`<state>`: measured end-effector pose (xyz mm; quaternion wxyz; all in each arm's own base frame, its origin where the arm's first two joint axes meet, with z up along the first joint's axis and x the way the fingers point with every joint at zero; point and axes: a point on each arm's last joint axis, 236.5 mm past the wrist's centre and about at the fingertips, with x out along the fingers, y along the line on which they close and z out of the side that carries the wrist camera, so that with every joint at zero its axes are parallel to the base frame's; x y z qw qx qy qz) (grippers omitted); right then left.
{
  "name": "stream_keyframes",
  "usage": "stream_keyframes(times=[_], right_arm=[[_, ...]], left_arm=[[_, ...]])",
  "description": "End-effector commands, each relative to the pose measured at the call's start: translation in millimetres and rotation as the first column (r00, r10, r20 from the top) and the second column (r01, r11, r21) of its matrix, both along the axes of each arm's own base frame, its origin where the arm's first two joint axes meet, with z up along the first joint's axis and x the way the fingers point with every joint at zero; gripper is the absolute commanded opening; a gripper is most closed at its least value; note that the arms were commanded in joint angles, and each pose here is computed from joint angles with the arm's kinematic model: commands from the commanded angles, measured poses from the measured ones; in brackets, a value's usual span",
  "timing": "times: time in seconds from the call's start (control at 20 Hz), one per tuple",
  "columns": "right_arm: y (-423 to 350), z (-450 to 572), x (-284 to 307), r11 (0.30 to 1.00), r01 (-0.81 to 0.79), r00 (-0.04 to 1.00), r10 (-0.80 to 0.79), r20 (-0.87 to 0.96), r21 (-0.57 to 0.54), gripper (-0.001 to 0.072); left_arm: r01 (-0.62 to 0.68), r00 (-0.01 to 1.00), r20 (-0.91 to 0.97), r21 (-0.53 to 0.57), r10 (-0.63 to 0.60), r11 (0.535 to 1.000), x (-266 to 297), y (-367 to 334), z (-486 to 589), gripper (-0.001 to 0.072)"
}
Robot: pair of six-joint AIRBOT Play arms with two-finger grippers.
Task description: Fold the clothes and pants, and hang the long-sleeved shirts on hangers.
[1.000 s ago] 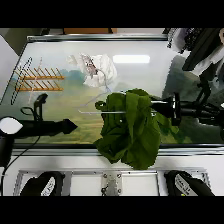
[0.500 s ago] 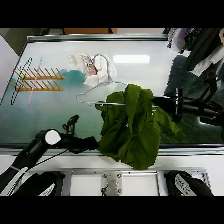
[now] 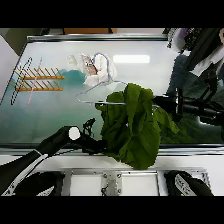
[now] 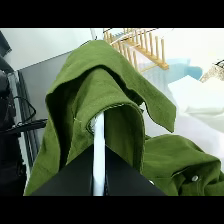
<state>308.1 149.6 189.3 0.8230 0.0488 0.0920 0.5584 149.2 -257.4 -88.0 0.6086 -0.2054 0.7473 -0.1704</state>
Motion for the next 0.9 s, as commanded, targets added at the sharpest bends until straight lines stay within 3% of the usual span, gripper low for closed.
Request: stream_keyframes(times=[0.0, 0.25, 0.45, 0.85], right_arm=[[0.2, 1.9, -0.8, 1.0, 0.002, 1.0, -0.002, -0.009, 0.005, 0.0009], [2.2, 9.4, -7.0, 1.0, 0.003, 1.0, -0.003, -0.022, 0.014, 0.0012], [3.0, 21.5, -7.2, 0.994, 0.025, 0.991, -0.011, -0.134, 0.102, 0.001], [11.2, 17.5, -35.8, 0.998, -0.033, 0.98, 0.041, -0.193, 0.045, 0.0008]], left_arm=[[-0.017, 0.999, 0.031, 0.004, 0.017, 1.0, 12.7, -6.4, -5.7, 0.0016], [-0.124, 0.985, 0.122, -0.017, 0.125, 0.992, 52.1, 26.2, 20.7, 0.0016], [-0.238, 0.952, 0.204, 0.026, 0.228, 0.971, 78.5, 92.2, 46.1, 0.0016], [-0.39, 0.875, 0.315, 0.005, 0.369, 0.921, 112.9, 158.0, 74.5, 0.0016]])
